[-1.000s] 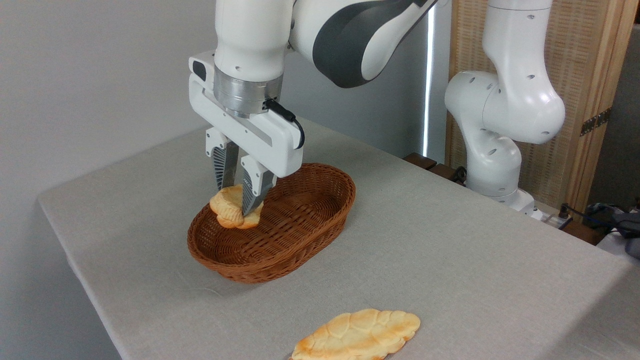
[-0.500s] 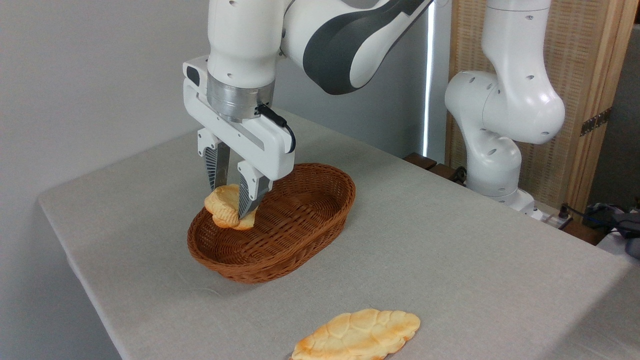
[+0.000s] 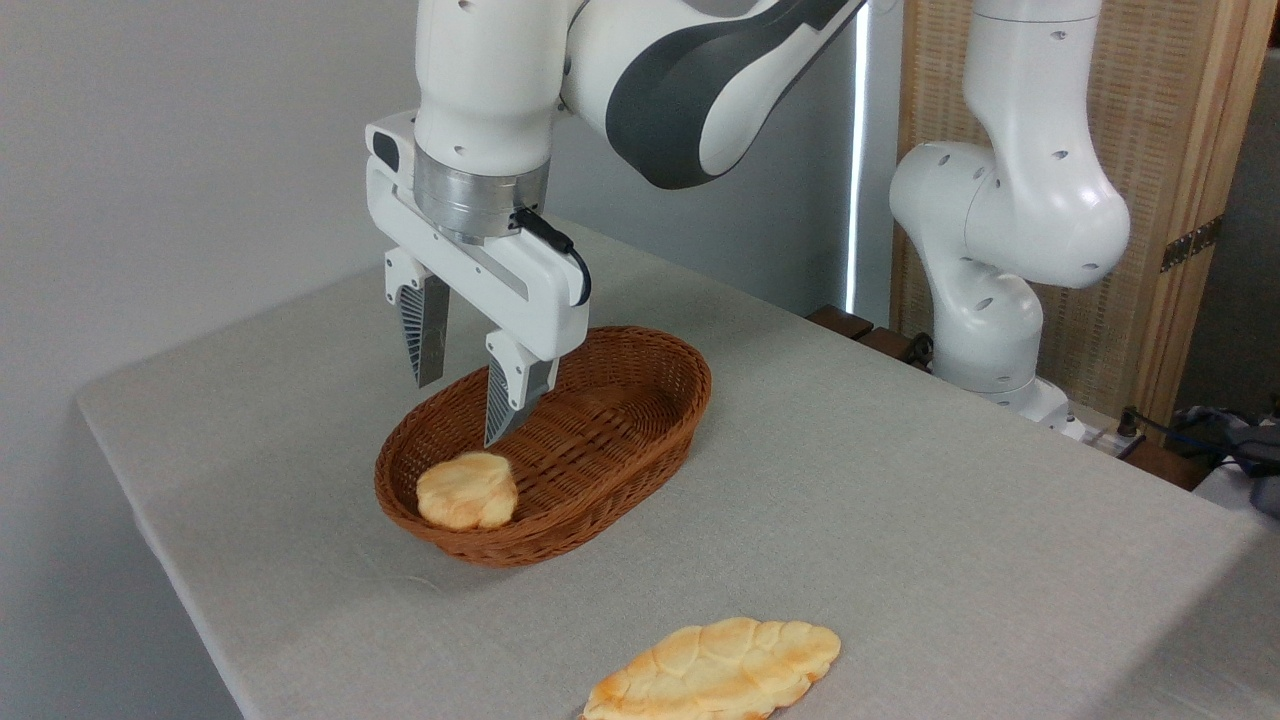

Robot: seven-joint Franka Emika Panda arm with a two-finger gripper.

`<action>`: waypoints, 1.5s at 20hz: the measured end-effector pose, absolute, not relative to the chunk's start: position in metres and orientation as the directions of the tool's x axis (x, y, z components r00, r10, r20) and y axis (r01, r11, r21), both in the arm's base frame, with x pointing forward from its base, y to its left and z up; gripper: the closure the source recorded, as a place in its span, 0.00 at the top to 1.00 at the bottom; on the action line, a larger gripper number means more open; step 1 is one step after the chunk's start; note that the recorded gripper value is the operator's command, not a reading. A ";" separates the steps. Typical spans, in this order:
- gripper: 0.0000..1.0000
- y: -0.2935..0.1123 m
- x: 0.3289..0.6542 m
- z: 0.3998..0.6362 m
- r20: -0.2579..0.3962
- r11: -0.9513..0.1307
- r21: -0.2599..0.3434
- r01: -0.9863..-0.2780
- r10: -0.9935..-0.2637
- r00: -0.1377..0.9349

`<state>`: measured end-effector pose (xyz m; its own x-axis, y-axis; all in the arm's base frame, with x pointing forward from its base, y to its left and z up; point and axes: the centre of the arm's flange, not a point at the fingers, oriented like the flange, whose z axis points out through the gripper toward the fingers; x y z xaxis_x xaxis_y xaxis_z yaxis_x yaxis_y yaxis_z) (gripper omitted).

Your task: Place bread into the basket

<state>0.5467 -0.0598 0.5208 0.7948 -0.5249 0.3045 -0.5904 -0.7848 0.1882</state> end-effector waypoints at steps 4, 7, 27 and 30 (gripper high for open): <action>1.00 -0.060 0.547 0.521 0.305 -0.785 0.188 -0.590 -0.525 0.795; 1.00 -0.060 0.547 0.522 0.306 -0.785 0.187 -0.591 -0.525 0.794; 1.00 -0.010 0.540 0.620 0.142 -0.775 0.010 -0.631 -0.624 0.769; 1.00 -0.003 0.544 0.626 0.106 -0.775 -0.011 -0.632 -0.629 0.770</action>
